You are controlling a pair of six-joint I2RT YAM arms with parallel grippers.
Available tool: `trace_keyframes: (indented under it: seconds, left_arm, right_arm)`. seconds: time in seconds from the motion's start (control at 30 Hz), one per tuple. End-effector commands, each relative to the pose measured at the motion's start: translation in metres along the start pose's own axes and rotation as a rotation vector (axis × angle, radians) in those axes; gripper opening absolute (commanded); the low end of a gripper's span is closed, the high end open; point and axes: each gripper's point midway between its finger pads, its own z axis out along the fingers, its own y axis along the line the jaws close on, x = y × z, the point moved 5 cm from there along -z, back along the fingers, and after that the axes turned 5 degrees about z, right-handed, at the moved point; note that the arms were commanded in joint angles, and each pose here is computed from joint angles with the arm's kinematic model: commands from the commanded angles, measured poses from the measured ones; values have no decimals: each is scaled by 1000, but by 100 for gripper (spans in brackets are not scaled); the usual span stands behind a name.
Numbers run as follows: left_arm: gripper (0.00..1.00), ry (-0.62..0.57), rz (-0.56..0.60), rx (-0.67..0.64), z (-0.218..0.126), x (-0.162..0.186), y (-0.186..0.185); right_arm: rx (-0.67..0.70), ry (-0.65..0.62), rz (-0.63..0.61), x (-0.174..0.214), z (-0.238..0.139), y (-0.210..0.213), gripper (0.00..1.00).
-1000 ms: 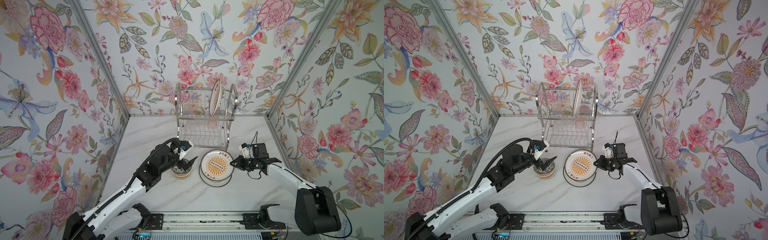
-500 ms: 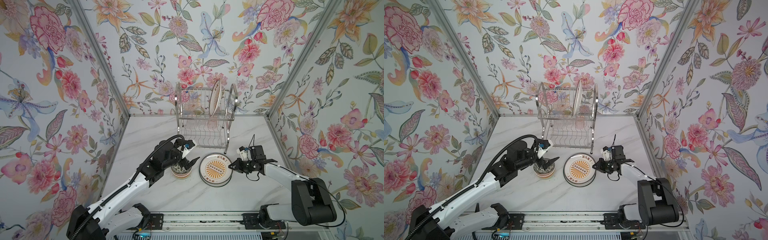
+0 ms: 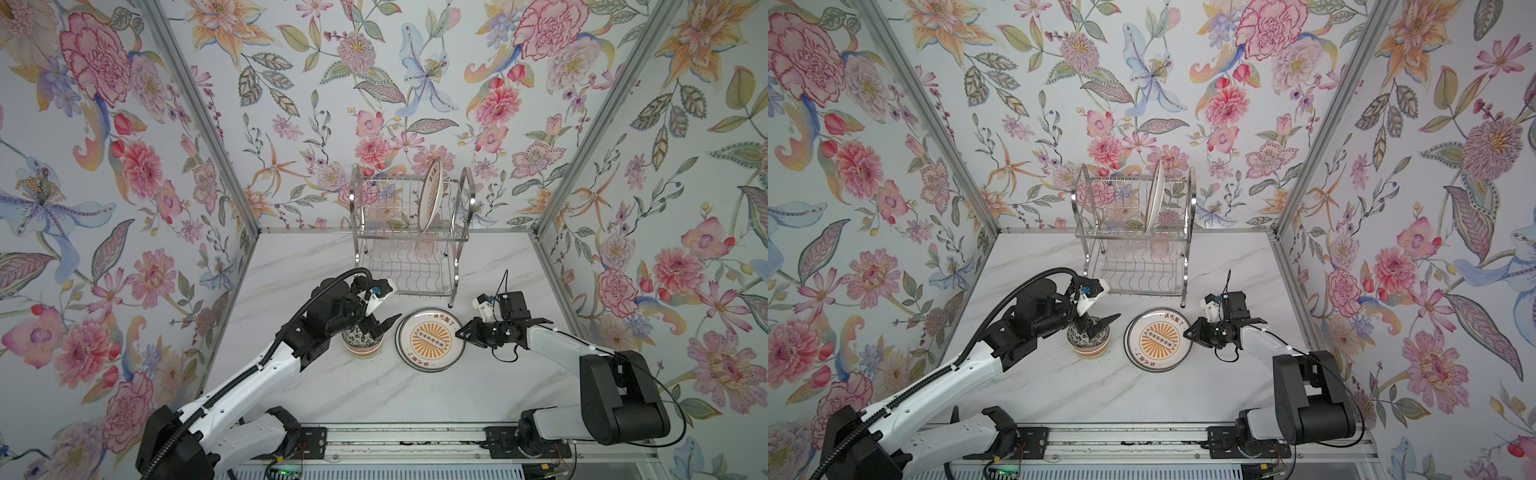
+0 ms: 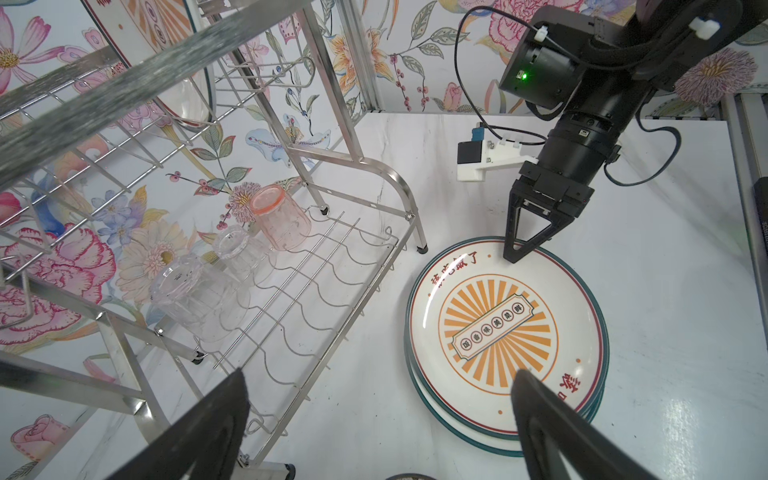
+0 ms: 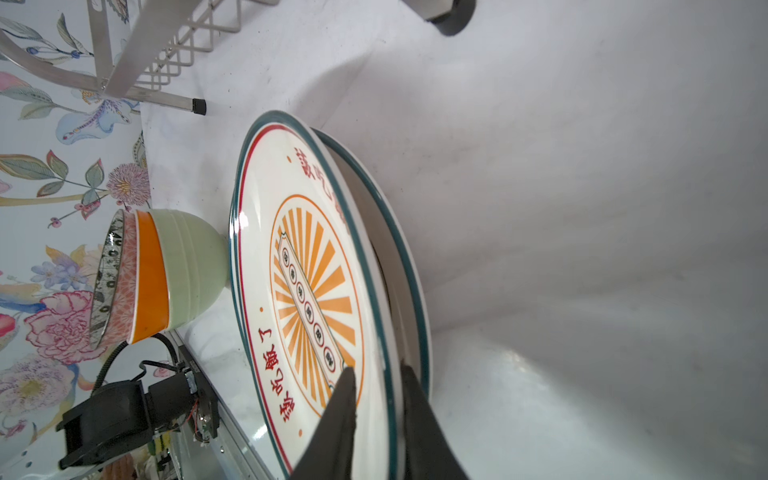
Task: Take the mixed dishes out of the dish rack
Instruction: 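Open the right gripper on the plate stack while the left hovers by the bowls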
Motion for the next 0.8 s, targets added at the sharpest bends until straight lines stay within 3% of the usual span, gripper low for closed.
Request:
trace_keyframes:
  seconds: [0.0, 0.5, 0.77]
  left_arm:
    - [99, -33, 11, -1, -3, -12, 6]
    - [99, -73, 7, -59, -1, -32, 21]
    - [100, -102, 4, -108, -4, -45, 32]
  right_arm:
    - [18, -10, -11, -2, -1, -3, 26]
    - [205, -43, -40, -11, -5, 3, 47]
    - [232, -75, -48, -17, -5, 10, 58]
